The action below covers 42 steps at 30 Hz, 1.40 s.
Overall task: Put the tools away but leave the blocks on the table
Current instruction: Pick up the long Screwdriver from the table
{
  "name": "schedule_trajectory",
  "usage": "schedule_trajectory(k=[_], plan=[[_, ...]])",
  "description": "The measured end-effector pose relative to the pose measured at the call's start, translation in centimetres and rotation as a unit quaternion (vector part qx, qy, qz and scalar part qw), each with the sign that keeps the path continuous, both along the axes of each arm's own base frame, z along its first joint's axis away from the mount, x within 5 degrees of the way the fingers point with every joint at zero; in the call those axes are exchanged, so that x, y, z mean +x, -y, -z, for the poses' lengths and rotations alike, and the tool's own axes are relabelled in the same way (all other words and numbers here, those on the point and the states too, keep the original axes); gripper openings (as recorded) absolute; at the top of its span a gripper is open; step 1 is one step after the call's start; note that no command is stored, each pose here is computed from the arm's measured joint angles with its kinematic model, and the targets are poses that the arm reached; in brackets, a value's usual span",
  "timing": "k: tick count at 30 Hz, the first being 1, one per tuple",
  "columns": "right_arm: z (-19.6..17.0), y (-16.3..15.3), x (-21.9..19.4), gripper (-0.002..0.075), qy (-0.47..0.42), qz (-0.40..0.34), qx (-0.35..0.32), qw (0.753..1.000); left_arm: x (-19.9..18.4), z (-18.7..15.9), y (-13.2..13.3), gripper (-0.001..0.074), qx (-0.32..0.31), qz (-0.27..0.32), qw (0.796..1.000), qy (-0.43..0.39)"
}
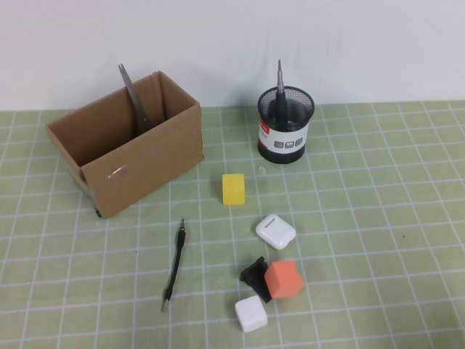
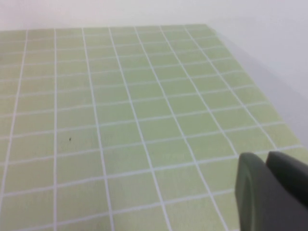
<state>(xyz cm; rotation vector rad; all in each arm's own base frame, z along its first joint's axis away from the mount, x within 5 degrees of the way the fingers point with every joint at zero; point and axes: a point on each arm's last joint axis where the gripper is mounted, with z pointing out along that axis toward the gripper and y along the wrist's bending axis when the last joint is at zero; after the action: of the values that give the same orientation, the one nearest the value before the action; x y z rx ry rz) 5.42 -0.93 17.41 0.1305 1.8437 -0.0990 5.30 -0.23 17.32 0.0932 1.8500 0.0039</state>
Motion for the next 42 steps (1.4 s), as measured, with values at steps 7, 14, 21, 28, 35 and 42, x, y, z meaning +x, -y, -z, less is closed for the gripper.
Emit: schedule_trajectory(k=[7,14,21,28,35,42], plan=[[0.25,0.03,-0.2,-0.0007,-0.009,0.003,0.002,1.0,0.0,0.0,0.0,-0.0004,0.0,0.0,1.0,0.0],[0.23,0.03,-0.22,-0.0007,-0.007,0.003,0.001,1.0,0.0,0.0,0.0,-0.0004,0.0,0.0,1.0,0.0],[0.23,0.03,-0.22,-0.0007,-0.007,0.003,0.001,1.0,0.0,0.0,0.0,-0.0004,0.0,0.0,1.0,0.0],[0.23,0.03,-0.22,-0.0008,-0.007,0.003,0.002,1.0,0.0,0.0,0.0,-0.0004,0.0,0.0,1.0,0.0],[0.23,0.03,-0.22,-0.0007,-0.007,0.003,0.002,1.0,0.0,0.0,0.0,-0.0004,0.0,0.0,1.0,0.0],[0.23,0.03,-0.22,-0.0008,-0.007,0.003,0.002,1.0,0.0,0.0,-0.01,-0.0004,0.002,0.0,1.0,0.0]])
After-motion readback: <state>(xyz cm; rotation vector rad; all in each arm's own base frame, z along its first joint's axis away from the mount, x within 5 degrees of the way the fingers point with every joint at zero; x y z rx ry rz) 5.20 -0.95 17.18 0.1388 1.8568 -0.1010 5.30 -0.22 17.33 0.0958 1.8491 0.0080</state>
